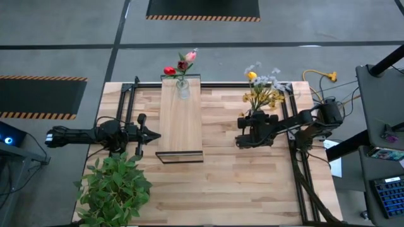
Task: Pick and place flowers into a vace then onto a shelf
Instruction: Put the top transparent vase on the shelf
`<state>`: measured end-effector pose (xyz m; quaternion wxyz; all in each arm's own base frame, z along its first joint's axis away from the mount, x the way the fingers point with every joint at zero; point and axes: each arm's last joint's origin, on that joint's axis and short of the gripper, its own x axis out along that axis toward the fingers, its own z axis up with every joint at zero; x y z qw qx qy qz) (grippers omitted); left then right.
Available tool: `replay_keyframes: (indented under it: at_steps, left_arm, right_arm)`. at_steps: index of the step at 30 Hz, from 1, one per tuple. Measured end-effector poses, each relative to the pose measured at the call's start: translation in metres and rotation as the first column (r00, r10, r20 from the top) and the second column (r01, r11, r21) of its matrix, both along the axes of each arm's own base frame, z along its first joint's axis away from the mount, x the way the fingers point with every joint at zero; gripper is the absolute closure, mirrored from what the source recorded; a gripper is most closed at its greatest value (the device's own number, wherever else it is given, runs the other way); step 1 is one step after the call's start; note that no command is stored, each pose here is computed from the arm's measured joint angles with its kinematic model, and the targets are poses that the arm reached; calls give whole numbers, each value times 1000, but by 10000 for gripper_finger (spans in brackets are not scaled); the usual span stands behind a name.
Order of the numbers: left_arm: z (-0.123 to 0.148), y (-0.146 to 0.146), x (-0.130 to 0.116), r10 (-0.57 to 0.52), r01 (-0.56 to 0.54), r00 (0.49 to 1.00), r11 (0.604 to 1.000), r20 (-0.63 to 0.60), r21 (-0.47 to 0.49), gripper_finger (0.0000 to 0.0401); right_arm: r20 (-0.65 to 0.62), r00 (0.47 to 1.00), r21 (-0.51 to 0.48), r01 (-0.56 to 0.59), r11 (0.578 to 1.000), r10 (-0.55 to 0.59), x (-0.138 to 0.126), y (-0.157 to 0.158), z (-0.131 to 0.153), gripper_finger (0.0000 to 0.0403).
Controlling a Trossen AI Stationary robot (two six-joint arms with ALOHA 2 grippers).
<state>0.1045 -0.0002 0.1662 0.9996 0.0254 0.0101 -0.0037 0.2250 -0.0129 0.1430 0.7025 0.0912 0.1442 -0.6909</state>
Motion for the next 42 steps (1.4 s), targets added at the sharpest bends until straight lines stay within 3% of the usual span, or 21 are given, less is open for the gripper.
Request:
replay_keyframes:
  at_steps: [5, 20, 26, 42]
  left_arm:
    - [0, 0, 0, 0, 0, 1000, 1000, 0, 0, 401]
    - [0, 0, 0, 0, 0, 1000, 1000, 0, 0, 401]
    - [0, 0, 0, 0, 0, 1000, 1000, 0, 0, 401]
    - [0, 0, 0, 0, 0, 1000, 1000, 0, 0, 401]
  right_arm:
    - [1, 1000, -21, 5, 1000, -5, 2, 0, -5, 224]
    - [3, 1000, -10, -10, 1000, 10, 2, 3, -5, 229]
    - [-30, 992, 13, -122, 993, 122, -1, 23, 3, 230]
    - [35, 929, -18, -369, 929, 369, -13, 74, 22, 230]
